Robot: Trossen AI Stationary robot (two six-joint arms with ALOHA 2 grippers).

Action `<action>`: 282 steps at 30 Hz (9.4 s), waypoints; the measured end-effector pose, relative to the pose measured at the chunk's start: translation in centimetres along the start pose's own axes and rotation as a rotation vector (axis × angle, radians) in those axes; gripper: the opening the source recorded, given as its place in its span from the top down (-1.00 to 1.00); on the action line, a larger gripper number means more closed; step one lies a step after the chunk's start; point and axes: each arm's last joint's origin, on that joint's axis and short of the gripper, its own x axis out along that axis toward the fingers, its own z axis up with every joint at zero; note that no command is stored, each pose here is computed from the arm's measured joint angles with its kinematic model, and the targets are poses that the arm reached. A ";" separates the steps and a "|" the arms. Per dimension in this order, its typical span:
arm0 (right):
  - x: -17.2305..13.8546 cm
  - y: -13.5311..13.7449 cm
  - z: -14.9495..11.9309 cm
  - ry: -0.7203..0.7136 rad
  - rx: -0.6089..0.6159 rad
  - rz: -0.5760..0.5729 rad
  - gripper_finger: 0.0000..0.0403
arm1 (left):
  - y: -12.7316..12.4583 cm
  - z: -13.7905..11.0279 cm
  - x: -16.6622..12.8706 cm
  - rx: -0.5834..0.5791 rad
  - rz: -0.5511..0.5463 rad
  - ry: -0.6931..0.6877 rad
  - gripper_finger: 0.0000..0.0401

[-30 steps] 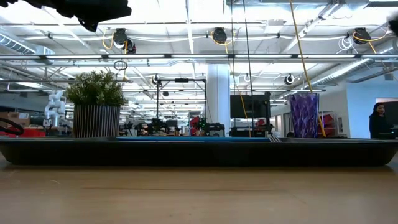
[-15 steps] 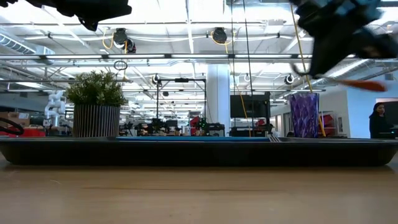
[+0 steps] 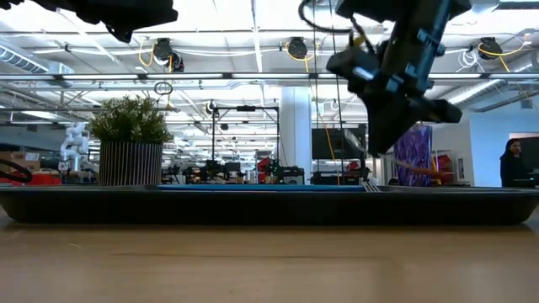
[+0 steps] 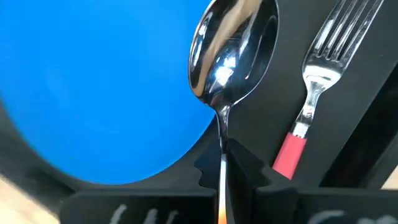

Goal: Pick and place plate/cup/fork/spoon on tray
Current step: Put the orange spoon on the black tray between the blue plate and the pink fork

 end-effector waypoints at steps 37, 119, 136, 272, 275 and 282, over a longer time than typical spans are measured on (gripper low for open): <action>4.4 -0.8 1.9 0.002 0.120 -0.134 0.81 | 0.0 -0.2 0.0 0.001 -0.001 0.013 0.37; 0.9 -6.8 12.4 -0.062 -1.036 0.370 0.81 | 5.9 -0.5 2.5 0.081 0.311 0.066 0.37; 3.1 -6.4 11.8 -0.019 -1.163 0.320 0.80 | 7.2 -0.9 2.9 0.070 0.371 0.104 0.37; 2.7 -7.3 6.9 -0.069 -0.310 0.148 1.00 | 6.9 -0.9 2.9 0.091 0.301 0.104 0.37; 2.7 -7.2 6.8 -0.064 -0.264 0.150 1.00 | 6.9 -1.0 2.9 0.127 0.298 0.117 0.37; 2.7 -7.2 6.8 -0.067 -0.224 0.151 1.00 | 6.9 -1.4 2.9 0.143 0.290 0.162 0.37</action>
